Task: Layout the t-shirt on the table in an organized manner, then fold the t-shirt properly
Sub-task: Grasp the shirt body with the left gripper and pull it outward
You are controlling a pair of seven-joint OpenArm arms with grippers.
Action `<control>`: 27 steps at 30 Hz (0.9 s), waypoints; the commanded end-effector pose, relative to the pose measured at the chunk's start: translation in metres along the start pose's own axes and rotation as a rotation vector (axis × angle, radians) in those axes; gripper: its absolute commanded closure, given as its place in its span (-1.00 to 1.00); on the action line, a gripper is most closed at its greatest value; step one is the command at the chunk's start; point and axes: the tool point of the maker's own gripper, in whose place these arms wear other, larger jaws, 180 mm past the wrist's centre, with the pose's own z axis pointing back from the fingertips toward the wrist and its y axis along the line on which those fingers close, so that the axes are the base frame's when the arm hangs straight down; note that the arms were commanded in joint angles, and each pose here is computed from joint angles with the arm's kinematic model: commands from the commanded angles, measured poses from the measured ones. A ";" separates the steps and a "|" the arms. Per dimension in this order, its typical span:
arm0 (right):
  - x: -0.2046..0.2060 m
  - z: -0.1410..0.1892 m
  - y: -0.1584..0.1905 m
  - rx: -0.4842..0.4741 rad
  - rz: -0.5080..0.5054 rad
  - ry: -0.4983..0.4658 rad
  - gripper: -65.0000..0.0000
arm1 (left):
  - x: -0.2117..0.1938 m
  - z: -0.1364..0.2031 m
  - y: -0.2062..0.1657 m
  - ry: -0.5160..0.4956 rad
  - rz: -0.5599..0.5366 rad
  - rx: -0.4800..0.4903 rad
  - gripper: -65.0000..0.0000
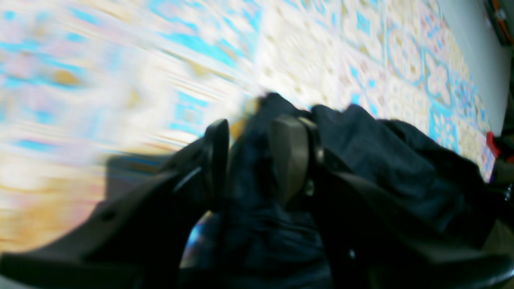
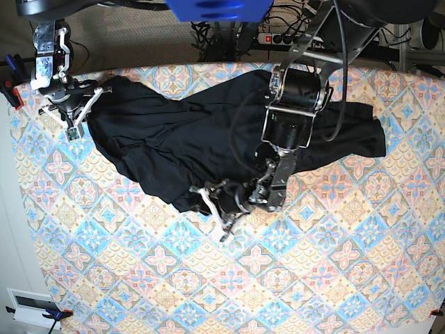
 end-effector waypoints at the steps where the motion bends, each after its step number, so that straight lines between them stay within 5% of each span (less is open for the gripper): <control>1: 0.011 0.004 -0.007 -0.019 0.016 -0.034 1.00 | 0.024 -0.002 -0.010 -0.056 -0.018 -0.012 0.35; 6: 0.012 0.004 -0.007 -0.020 0.016 -0.037 1.00 | -0.002 -0.014 -0.008 0.011 -0.005 0.014 0.37; 9: 0.013 0.004 -0.007 -0.021 0.016 -0.038 1.00 | -0.002 -0.015 -0.009 0.011 -0.005 0.010 0.68; 11: 0.013 0.004 -0.007 -0.021 0.016 -0.038 1.00 | 0.008 -0.013 -0.011 -0.015 -0.017 0.011 1.00; 15: 0.013 0.004 -0.007 -0.021 0.016 -0.038 1.00 | 0.058 0.003 -0.026 -0.139 -0.106 0.001 0.96; 27: 0.014 0.005 -0.011 -0.031 0.013 -0.041 1.00 | 0.162 0.137 0.036 -0.483 -0.034 0.090 1.00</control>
